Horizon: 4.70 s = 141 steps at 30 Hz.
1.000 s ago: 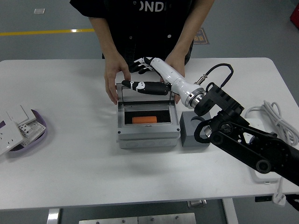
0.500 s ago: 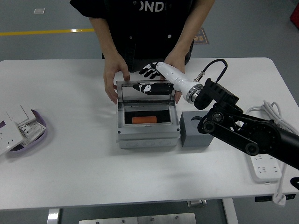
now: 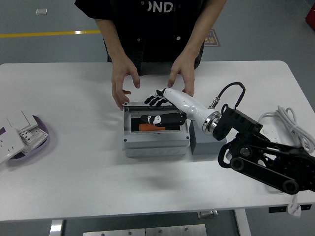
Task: Pick up the cylinder from the cube,place it in the box,flap close box
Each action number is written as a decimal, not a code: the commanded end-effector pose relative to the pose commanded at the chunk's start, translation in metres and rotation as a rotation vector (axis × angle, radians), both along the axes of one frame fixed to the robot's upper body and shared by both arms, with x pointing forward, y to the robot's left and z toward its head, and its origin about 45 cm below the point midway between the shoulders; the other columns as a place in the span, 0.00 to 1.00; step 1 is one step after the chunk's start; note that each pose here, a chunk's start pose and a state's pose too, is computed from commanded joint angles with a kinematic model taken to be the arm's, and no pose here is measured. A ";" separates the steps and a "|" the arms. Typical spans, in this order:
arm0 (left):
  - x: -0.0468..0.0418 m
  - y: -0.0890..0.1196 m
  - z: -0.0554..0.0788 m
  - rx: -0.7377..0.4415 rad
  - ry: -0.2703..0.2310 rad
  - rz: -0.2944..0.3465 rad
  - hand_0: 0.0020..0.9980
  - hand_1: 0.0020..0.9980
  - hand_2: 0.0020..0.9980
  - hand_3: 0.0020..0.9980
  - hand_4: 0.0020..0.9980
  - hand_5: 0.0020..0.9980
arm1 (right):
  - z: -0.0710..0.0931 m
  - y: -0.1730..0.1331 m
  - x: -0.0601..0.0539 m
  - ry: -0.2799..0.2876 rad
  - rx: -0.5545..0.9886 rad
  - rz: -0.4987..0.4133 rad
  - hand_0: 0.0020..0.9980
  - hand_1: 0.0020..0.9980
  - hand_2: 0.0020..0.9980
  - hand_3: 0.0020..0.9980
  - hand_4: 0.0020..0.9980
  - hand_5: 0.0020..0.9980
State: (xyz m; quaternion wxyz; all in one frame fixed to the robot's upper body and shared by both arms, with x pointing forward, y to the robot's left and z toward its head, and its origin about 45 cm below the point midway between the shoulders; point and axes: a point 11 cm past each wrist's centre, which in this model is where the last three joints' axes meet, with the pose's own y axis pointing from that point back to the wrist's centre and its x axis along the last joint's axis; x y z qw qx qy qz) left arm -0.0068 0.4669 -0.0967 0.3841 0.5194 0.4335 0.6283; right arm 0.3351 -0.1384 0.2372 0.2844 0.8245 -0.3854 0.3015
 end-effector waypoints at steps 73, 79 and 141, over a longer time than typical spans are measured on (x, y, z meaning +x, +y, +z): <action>-0.0131 -0.002 -0.001 -0.004 0.024 -0.006 0.59 0.63 0.63 0.64 0.70 0.22 | 0.021 -0.186 0.031 -0.024 1.036 -0.535 0.67 0.61 0.59 0.65 0.78 0.39; -0.0165 -0.005 -0.002 -0.007 0.026 0.006 0.59 0.63 0.63 0.64 0.70 0.22 | 0.013 -0.186 0.029 -0.004 1.029 -0.550 0.67 0.60 0.59 0.65 0.79 0.37; -0.0144 -0.009 -0.004 -0.015 0.017 0.013 0.59 0.63 0.63 0.64 0.70 0.22 | 0.003 -0.175 0.027 0.024 1.044 -0.551 0.66 0.60 0.58 0.63 0.77 0.48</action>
